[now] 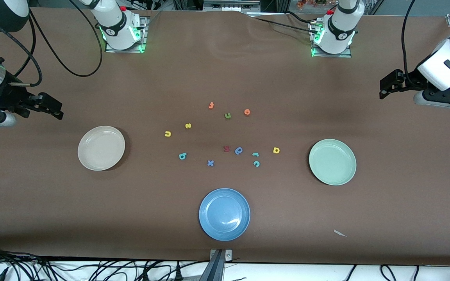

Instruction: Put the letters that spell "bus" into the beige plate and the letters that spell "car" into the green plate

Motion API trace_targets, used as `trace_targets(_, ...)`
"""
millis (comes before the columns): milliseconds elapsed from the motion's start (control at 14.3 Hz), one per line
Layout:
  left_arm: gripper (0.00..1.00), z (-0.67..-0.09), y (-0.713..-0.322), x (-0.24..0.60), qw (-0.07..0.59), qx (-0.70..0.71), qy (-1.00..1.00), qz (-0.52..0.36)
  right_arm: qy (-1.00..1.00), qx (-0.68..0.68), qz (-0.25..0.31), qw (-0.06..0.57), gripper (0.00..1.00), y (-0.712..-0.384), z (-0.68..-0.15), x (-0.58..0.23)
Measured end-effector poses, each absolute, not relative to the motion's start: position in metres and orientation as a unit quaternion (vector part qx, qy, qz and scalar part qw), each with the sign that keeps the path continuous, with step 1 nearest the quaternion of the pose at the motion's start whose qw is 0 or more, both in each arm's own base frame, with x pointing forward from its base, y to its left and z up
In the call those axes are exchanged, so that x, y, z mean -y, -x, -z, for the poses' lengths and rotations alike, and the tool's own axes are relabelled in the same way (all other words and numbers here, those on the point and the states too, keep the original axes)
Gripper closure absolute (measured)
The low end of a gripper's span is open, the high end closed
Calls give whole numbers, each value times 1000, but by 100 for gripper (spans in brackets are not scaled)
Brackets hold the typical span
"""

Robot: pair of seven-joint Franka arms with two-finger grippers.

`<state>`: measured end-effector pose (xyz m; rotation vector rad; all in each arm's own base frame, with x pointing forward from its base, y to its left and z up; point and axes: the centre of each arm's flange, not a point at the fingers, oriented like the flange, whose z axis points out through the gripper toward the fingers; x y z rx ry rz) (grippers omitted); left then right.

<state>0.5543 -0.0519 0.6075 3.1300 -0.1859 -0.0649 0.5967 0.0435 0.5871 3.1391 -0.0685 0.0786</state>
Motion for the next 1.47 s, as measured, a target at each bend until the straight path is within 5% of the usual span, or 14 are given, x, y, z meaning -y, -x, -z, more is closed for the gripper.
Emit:
trace_targets(840,0,-566,-579,76,5,80,-995,56,-999,33,-13,1,0,-598,-573,-46)
trace_targets(1190,0,-537,-585,137,4,130,-989,66,-999,49,8,4,0,-594,-510,-114)
trace_targets(1471,0,-456,-612,187,11,162,-984,74,-997,80,10,5,0,-585,-435,-170)
